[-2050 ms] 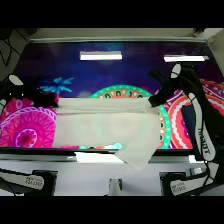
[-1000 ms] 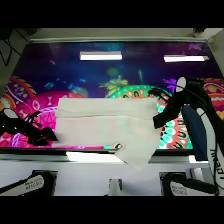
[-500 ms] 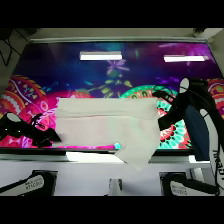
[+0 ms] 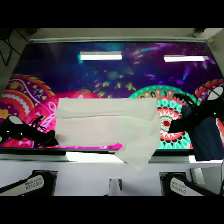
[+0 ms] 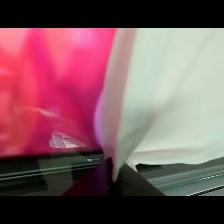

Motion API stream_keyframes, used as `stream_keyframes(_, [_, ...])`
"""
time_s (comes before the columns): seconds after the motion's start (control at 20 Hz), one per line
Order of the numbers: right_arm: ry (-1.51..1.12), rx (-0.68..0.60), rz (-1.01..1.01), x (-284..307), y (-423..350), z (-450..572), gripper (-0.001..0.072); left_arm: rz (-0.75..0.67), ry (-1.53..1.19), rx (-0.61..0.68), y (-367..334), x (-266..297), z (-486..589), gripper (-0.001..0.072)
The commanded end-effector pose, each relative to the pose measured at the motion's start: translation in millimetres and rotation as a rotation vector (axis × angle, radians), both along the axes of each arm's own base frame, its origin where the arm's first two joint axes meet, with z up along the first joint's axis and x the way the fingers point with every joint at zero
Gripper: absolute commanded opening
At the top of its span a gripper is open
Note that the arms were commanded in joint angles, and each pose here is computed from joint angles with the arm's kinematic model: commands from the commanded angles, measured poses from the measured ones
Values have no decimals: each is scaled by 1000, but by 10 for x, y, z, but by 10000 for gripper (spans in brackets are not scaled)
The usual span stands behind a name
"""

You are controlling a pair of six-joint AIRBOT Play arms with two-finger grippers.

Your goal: Fold the shirts.

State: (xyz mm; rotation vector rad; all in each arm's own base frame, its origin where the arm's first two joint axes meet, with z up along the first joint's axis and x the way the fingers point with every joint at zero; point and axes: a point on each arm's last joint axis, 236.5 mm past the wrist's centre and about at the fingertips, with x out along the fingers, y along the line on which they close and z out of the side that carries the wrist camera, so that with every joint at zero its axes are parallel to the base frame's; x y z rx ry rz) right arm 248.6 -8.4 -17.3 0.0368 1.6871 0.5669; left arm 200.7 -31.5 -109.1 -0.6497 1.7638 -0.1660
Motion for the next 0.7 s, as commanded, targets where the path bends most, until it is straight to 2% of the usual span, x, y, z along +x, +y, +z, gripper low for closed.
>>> stream_keyframes(0.0, [15,101,-76,-248,278,-224,598,-19,-16,0,2,-2,12,33])
stream_keyframes(0.15, [34,92,-150,-410,352,-560,571,-24,-29,3,8,13,23,33])
stream_keyframes(0.25, [51,149,-172,-514,515,-672,567,-24,-31,4,8,14,28,32])
stream_keyframes(0.55, [38,51,-80,-583,740,-916,547,-20,-32,-3,-7,20,36,33])
stream_keyframes(0.65, [43,45,-106,-569,753,-919,478,-19,-34,-1,-4,25,34,33])
